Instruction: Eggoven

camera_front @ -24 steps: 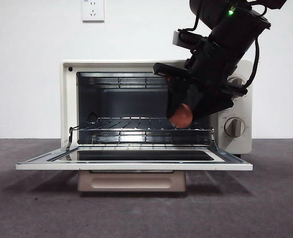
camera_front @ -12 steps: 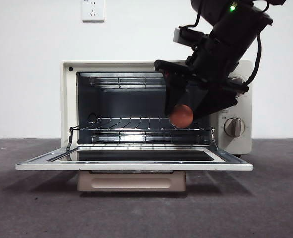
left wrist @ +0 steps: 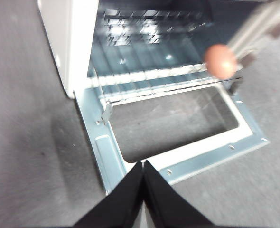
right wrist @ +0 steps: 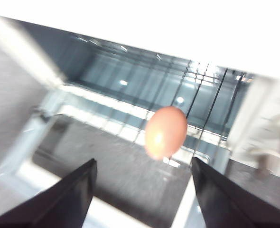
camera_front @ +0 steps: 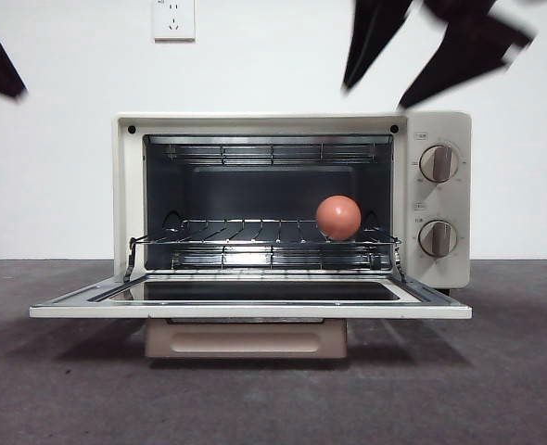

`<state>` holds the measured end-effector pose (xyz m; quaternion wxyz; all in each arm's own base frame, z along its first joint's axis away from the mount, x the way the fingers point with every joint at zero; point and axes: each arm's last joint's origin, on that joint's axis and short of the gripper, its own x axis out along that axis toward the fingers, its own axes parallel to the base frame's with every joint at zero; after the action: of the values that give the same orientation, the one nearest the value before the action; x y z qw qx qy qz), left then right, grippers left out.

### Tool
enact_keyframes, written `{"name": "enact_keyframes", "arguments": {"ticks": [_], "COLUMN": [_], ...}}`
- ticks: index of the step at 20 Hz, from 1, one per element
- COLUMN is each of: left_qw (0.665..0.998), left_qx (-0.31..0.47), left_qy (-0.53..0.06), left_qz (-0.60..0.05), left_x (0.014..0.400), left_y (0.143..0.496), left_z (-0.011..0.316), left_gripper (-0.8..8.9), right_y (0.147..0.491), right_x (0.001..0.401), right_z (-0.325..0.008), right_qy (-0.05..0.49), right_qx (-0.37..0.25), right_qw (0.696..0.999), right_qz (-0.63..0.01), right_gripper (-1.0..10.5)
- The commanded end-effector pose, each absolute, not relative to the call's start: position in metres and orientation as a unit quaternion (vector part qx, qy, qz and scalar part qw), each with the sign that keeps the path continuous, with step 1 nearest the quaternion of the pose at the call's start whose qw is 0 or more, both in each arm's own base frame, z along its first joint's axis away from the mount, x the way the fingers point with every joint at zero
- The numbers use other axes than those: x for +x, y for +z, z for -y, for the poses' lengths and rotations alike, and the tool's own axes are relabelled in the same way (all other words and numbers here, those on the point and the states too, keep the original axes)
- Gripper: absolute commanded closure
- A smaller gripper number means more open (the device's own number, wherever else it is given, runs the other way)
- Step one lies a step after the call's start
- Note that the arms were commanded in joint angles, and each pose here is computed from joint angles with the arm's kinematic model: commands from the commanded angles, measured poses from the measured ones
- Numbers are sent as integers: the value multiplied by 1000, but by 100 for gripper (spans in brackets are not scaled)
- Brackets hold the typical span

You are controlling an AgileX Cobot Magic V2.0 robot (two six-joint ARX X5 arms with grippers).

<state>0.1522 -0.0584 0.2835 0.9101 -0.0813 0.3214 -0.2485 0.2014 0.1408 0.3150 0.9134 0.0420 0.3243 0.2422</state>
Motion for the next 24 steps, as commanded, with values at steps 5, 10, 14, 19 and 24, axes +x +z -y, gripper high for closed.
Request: {"name": "enact_keyframes", "arguments": {"ticks": [5, 10, 14, 19, 24], "left_qw": [886, 859, 837, 819, 791], "left_qx": [-147, -171, -193, -205, -232], "left_qy": [-227, -229, -250, -265, -313], "left_qz": [-377, -424, -447, -466, -471], "left_x": [205, 241, 259, 268, 270], "left_y": [226, 182, 150, 126, 117], "left_z": [45, 40, 44, 47, 50], "left_gripper": [808, 807, 807, 807, 807], "right_y": [362, 372, 377, 376, 376], "right_x": [130, 93, 79, 77, 77], "right_z": [-91, -64, -54, -53, -52], "right_qy": [237, 235, 238, 237, 235], "right_qx": [35, 47, 63, 68, 71], "right_qw": [938, 945, 949, 948, 948], "right_qz": [-252, -221, -198, -201, -203], "right_gripper": [629, 629, 629, 629, 629]}}
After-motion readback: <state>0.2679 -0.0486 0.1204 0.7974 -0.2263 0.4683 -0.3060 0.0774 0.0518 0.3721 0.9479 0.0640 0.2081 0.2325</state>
